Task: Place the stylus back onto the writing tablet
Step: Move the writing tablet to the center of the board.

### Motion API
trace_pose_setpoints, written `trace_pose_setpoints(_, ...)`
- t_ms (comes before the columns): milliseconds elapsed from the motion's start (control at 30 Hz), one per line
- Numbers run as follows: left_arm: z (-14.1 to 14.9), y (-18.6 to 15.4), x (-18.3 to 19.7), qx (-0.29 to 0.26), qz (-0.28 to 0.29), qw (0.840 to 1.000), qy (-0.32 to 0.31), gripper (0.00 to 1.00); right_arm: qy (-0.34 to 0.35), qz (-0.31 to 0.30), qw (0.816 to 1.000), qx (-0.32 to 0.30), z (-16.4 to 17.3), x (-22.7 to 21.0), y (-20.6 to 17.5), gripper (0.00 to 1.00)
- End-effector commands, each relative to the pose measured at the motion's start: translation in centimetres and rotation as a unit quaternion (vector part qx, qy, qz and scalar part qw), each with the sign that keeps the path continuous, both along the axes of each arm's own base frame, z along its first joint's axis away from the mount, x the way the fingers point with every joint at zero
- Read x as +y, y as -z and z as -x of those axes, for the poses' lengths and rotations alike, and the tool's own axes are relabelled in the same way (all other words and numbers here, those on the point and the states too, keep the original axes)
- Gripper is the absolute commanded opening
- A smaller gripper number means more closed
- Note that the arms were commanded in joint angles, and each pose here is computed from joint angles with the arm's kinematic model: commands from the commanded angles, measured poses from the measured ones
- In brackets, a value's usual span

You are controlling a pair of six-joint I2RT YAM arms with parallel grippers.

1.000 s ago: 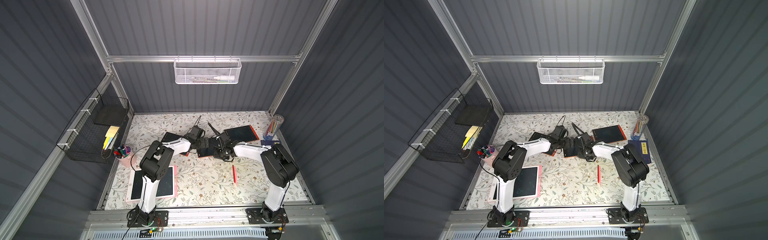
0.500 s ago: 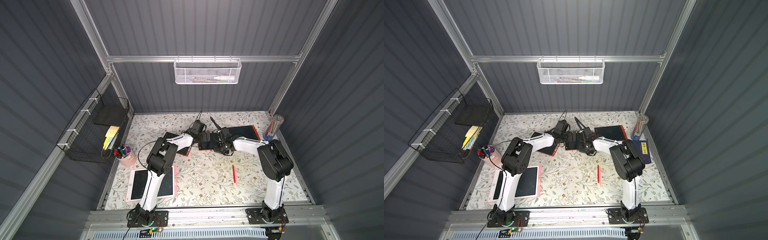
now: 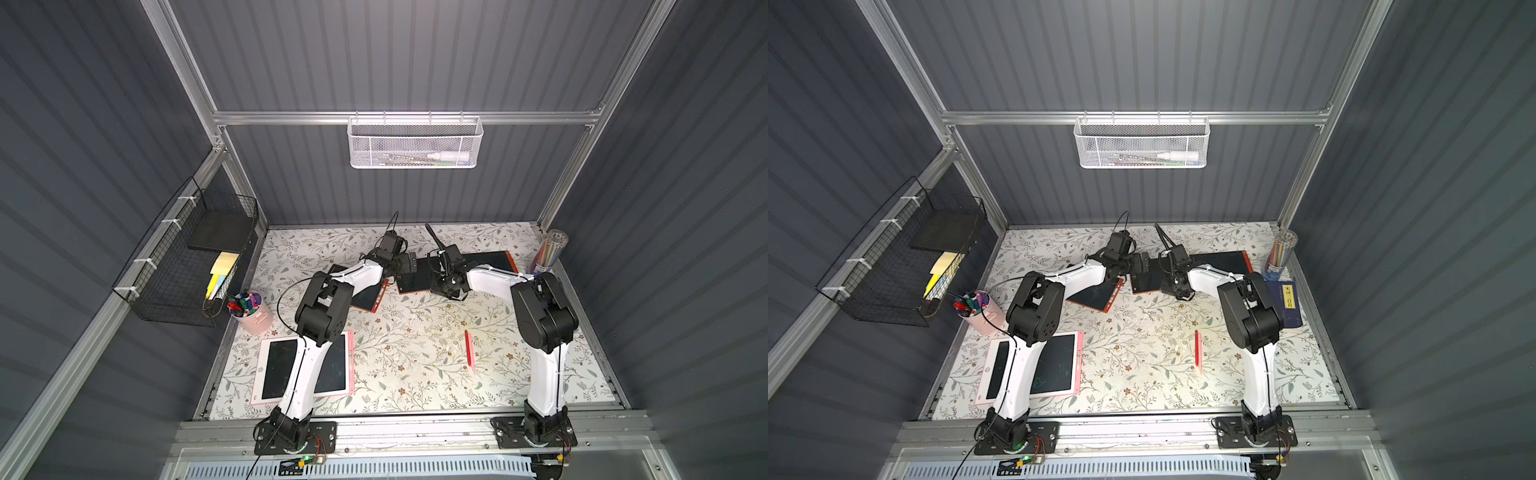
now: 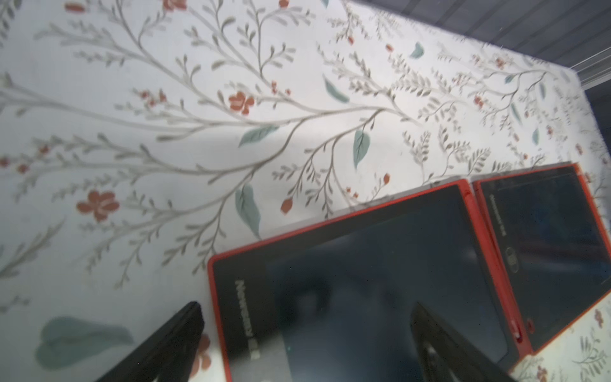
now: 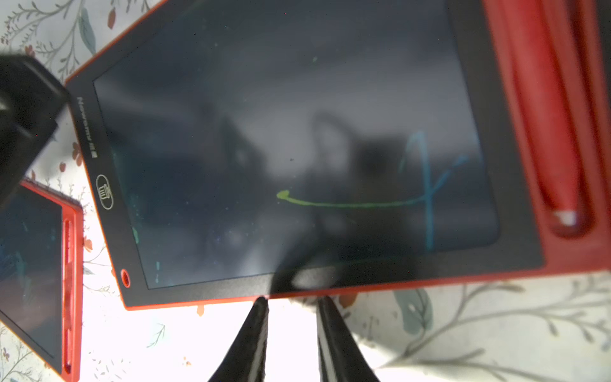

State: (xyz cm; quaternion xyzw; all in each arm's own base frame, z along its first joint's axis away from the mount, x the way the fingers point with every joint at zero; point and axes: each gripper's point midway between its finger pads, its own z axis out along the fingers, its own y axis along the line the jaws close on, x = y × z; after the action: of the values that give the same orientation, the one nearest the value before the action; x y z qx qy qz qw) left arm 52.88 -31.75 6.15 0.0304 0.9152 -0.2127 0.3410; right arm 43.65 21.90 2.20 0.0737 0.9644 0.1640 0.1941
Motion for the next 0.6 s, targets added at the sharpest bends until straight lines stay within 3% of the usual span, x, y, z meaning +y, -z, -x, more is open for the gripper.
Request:
trace_pose_setpoints(0, -0.5, 0.5, -0.7, 0.001, 0.006, 1.000, 0.026, 0.99, -0.007, 0.018, 0.999, 0.049, 1.6, -0.7, 2.6, 0.30)
trace_pose_setpoints(167, -1.0, 1.8, -1.3, 0.009, 0.013, 0.999, 0.034, 0.99, -0.009, 0.003, 0.999, 0.050, 1.8, -0.2, 2.5, 0.30)
trace_pose_setpoints(300, -2.4, 0.2, -0.6, -0.010, 0.013, 1.000, 0.016, 0.99, -0.026, -0.023, 0.998, 0.044, 2.0, 0.8, 1.8, 0.31)
trace_pose_setpoints(567, -5.0, -3.5, 6.7, -0.047, -0.048, 0.995, -0.071, 0.99, -0.053, -0.065, 0.996, 0.006, 4.1, 1.4, -1.9, 0.33)
